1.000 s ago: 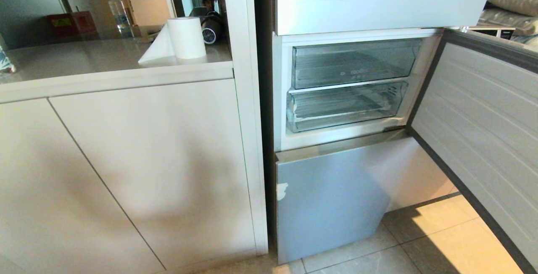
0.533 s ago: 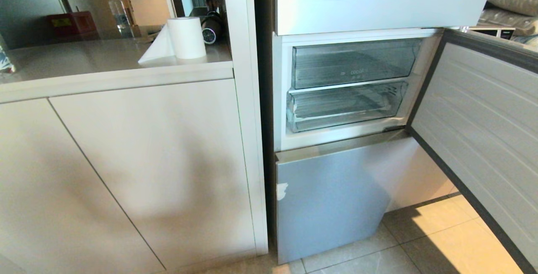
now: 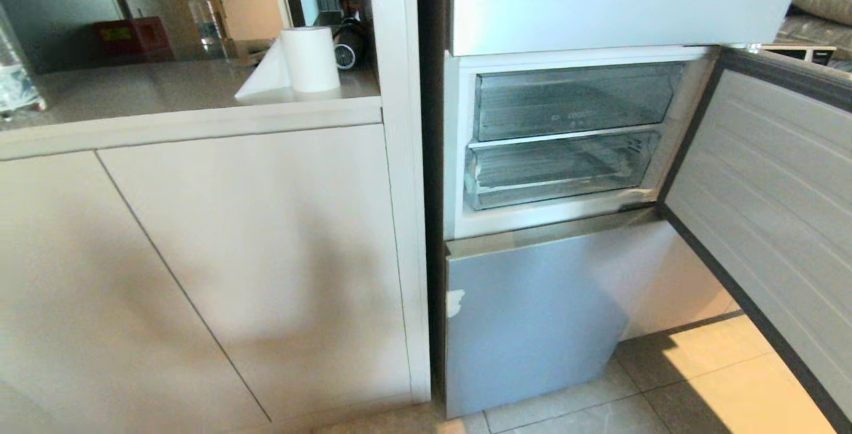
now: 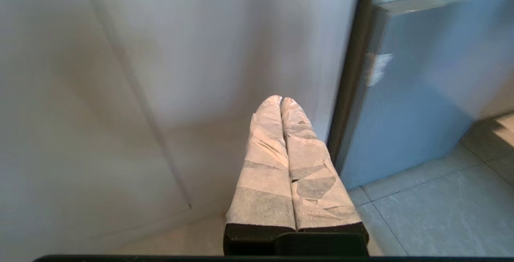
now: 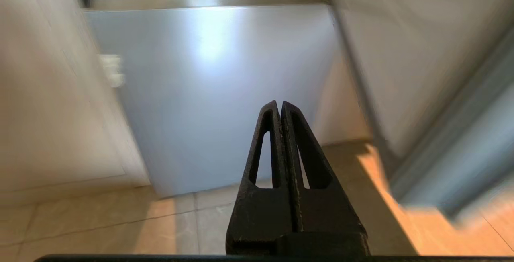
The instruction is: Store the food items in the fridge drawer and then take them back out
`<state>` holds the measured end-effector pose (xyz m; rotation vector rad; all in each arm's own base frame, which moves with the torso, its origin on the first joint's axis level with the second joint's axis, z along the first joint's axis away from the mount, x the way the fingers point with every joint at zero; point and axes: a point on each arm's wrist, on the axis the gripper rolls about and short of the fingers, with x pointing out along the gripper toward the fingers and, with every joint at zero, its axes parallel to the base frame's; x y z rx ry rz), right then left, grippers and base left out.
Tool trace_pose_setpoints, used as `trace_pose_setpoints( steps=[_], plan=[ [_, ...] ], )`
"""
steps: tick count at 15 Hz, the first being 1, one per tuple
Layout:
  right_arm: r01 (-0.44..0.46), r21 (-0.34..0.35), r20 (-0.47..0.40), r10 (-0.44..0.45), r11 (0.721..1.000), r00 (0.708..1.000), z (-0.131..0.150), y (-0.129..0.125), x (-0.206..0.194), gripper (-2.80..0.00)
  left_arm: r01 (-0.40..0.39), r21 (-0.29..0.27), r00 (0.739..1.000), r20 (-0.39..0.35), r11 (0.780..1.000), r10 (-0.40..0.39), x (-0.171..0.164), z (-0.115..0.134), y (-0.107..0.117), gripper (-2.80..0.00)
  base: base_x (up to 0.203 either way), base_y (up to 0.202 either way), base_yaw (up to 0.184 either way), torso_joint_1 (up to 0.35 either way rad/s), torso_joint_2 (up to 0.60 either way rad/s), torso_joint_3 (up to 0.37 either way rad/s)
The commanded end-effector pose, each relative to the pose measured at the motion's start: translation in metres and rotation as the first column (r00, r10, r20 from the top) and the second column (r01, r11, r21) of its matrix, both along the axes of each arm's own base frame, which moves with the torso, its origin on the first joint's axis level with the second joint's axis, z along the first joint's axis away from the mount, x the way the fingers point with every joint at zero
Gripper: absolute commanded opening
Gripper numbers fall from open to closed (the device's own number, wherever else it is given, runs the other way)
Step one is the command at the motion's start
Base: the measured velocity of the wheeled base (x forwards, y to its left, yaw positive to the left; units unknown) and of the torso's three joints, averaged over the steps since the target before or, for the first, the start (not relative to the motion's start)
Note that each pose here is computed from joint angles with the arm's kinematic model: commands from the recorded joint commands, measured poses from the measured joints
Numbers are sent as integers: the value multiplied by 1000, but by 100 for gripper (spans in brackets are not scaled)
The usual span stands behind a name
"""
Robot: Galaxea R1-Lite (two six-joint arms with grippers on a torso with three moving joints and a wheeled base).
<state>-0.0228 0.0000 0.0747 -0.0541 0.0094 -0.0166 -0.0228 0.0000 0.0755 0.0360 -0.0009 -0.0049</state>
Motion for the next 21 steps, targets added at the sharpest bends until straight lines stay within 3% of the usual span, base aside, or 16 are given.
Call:
trace_pose_setpoints(
  steps=[1, 8, 10, 14, 16, 18, 21],
  plan=[
    [0, 0, -2, 0, 1000, 1000, -1, 0, 0, -280, 0, -5, 1000, -2, 1000, 0, 0, 0, 0, -280, -2, -3, 159, -6, 1, -1],
    [-3, -3, 1, 3, 1000, 1000, 0, 0, 0, -280, 0, -11, 1000, -1, 1000, 0, 0, 0, 0, -280, 2, -8, 164, 4, 3, 4],
    [-3, 27, 2, 3, 1000, 1000, 0, 0, 0, -280, 0, -13, 1000, -2, 1000, 0, 0, 0, 0, -280, 1, -3, 33, 1, 1, 2],
    [-17, -45, 20, 17, 999, 1000, 4, 0, -1, -280, 0, -31, 1000, -2, 1000, 0, 0, 0, 0, -280, 0, 0, 0, 0, 0, 0],
    [-44, -48, 45, 46, 998, 998, 25, 1, -4, -280, 0, -31, 1000, -1, 1000, 0, 0, 0, 0, -280, 0, 0, 0, 0, 0, 0],
    [-83, -5, -72, 83, 997, 994, 43, 2, 10, -280, 0, -31, 1000, -2, 1000, 0, 0, 0, 0, -280, 0, 0, 0, 0, 0, 0],
    [-167, 161, -259, 205, 973, 944, 82, 4, 55, -280, 0, -31, 1000, -1, 1000, 0, 0, 0, 0, -280, 0, 0, 0, 0, 0, 0]
  ],
)
